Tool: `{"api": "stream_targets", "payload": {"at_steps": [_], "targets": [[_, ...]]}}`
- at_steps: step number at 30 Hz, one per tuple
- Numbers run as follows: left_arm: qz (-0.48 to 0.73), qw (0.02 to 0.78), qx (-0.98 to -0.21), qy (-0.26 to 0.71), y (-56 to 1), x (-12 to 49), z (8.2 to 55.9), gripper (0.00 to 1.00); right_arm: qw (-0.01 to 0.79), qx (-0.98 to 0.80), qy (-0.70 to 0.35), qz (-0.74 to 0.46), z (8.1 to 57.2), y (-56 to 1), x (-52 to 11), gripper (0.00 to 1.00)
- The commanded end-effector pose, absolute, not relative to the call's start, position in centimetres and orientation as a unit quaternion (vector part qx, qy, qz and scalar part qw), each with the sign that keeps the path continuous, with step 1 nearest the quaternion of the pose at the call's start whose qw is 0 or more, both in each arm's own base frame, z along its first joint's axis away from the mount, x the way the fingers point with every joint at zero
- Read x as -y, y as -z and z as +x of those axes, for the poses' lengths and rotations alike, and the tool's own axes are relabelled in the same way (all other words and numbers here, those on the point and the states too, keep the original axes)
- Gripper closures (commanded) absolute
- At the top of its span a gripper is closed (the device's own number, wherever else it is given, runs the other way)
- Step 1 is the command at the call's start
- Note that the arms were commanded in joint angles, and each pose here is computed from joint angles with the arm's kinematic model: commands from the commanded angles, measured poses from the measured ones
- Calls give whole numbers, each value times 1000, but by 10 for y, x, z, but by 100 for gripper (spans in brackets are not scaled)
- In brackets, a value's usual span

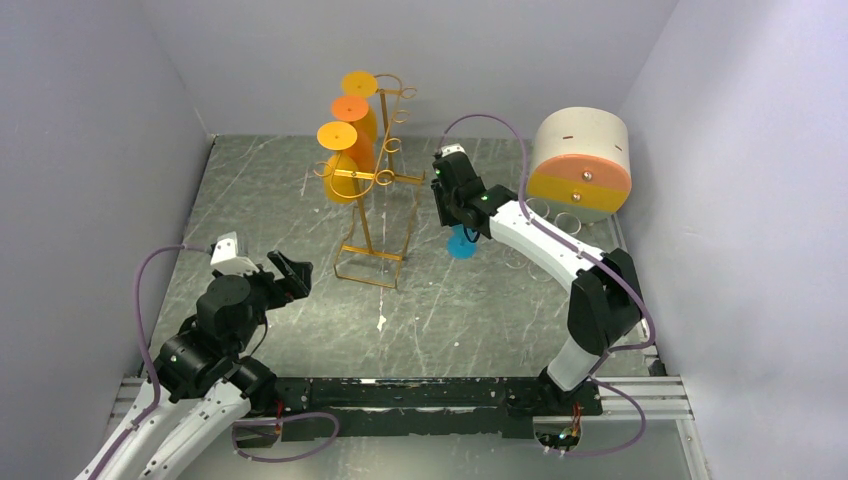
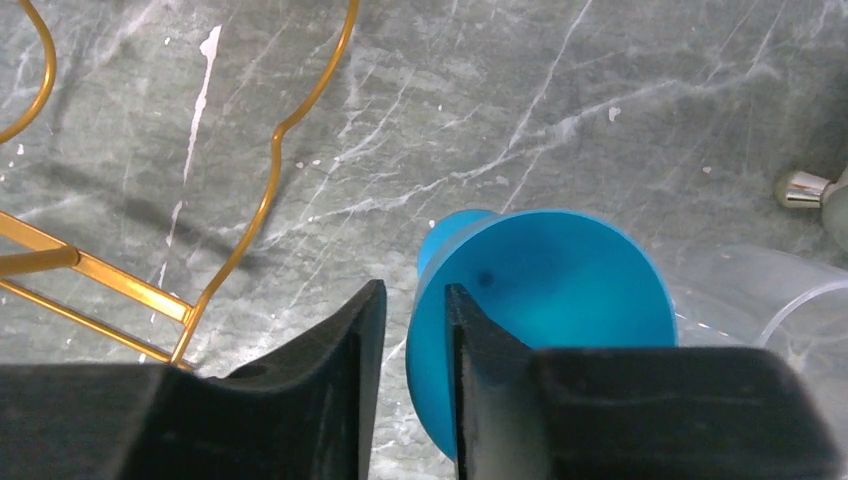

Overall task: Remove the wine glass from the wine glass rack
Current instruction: Place the wine glass at the center of the board.

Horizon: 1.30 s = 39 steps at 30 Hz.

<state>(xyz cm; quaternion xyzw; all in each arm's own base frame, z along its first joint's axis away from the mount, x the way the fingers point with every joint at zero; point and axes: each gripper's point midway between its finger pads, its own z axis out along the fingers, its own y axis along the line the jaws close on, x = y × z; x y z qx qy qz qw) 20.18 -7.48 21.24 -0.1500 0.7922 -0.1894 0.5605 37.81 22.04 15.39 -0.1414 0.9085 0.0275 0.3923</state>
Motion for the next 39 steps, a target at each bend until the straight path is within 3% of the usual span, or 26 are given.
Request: {"api": "stream_targets", "payload": {"at_steps": [1,18,39], "targets": [[-150,563,-790,191,-215,75,204,1,411,-900,-32,-139,384,-172,-220,66],[-146,558,-795,188,-212,77,205,0,451,-877,-100,-130,367,-218,-226,61],[-133,520,-828,161,-191,85,213,1,508,-790,-338,-61,292,-258,-240,52]]}}
